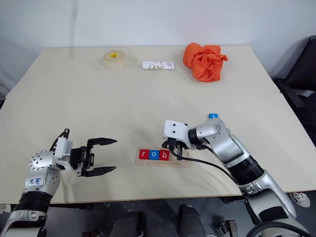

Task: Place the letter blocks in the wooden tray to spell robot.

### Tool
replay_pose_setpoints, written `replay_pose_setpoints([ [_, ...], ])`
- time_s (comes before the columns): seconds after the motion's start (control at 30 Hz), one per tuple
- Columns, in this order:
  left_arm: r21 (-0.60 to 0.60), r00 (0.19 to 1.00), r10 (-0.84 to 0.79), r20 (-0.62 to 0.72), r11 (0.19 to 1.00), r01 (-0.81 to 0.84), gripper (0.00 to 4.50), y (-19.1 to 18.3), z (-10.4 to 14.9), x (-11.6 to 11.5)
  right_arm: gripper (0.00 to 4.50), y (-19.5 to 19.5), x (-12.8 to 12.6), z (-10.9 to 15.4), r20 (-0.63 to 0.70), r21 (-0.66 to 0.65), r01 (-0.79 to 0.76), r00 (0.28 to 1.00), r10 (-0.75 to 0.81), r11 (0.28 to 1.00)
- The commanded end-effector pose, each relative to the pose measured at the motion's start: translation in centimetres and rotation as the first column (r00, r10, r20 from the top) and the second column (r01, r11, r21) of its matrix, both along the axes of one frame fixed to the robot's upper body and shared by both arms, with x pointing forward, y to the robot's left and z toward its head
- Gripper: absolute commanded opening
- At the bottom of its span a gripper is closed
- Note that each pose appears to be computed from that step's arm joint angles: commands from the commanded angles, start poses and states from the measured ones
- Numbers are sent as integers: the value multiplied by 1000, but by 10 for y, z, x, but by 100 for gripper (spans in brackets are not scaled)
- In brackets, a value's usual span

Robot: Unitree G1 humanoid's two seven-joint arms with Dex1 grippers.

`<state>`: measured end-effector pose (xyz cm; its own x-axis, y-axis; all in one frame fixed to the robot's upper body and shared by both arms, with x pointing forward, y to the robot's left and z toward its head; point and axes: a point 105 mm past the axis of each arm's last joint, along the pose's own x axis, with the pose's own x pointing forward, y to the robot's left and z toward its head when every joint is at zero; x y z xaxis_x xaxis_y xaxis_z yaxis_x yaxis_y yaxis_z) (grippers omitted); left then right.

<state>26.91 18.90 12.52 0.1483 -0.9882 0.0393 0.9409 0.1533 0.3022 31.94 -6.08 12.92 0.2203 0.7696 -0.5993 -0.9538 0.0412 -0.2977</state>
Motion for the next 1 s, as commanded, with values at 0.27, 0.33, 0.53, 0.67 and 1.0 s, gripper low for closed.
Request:
replay_pose_setpoints([
  [0.27, 19, 998, -37, 41, 999, 36, 450, -1, 4, -3, 4, 1, 0, 7, 37, 17, -10, 999, 9, 1000],
  [0.33, 18, 998, -37, 42, 999, 36, 450, -1, 4, -2, 4, 0, 0, 20, 57, 45, -10, 998, 7, 999],
  [0.53, 18, 998, -42, 40, 999, 41, 450, -2, 4, 0, 4, -10, -16, 44, 82, 134, -67, 995, 56, 989],
  [0.67, 19, 998, -48, 39, 999, 48, 450, -2, 4, 3, 20, -31, -19, 45, 57, 188, -5, 998, -6, 982],
  [1.0, 24, 998, -56, 27, 998, 55, 450, 2, 4, 5, 328, -121, -14, 46, 33, 322, 398, 902, -430, 859],
])
